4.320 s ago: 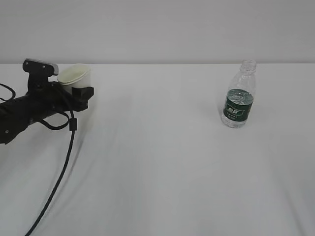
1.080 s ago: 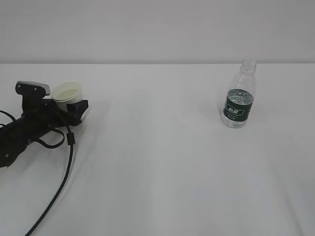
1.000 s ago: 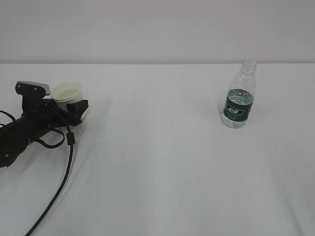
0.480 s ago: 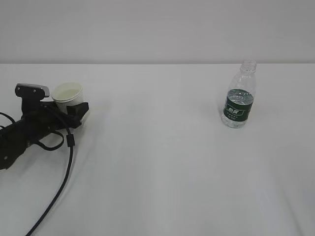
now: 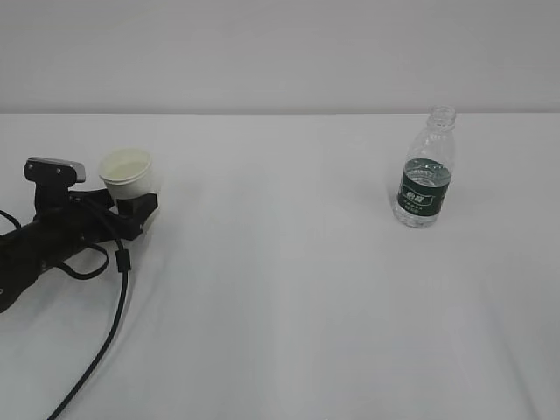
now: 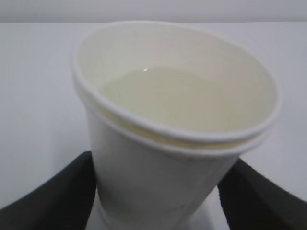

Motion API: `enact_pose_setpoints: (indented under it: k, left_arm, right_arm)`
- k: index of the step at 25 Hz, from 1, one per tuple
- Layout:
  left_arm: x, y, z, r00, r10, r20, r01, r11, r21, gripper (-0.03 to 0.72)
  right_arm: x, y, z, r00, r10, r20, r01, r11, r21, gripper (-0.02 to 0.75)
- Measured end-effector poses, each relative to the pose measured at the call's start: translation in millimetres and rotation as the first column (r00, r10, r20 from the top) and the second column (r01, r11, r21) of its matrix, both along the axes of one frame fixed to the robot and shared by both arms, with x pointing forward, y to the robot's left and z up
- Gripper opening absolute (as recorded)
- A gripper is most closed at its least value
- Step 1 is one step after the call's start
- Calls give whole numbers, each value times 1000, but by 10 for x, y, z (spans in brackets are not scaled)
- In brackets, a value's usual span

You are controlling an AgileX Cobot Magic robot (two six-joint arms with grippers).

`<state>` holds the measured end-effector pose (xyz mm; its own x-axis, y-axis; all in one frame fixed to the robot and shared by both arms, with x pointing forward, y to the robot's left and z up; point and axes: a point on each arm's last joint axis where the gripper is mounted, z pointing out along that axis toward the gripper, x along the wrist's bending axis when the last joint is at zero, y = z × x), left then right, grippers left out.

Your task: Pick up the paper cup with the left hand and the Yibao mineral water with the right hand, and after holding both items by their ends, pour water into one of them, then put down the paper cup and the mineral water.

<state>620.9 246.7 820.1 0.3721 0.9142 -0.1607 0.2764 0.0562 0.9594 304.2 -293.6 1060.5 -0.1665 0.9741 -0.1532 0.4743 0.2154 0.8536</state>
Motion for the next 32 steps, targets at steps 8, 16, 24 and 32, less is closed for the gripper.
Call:
enact_pose_setpoints:
  k: [8,16,24,32]
  left_arm:
    - [-10,-9,-5,1000,-14,4,14,1000,17,562]
    - [-13,9,-18,999,-32,13,31,996,88,562]
    - [20,114,97,1000,-7,23,4,994,113,562]
    - [-49,124,100,1000,-1,-11,2,992,123,562]
  right_arm:
    - [-1,0,-1,1000,0,-1,0,1000,0,585]
    - [-1,0,-1,1000,0,-1,0,1000,0,585]
    - [-1,0,-2,1000,0,-2,0,1000,0,585]
    - [-1,0,-2,1000,0,-2,0,1000,0,585]
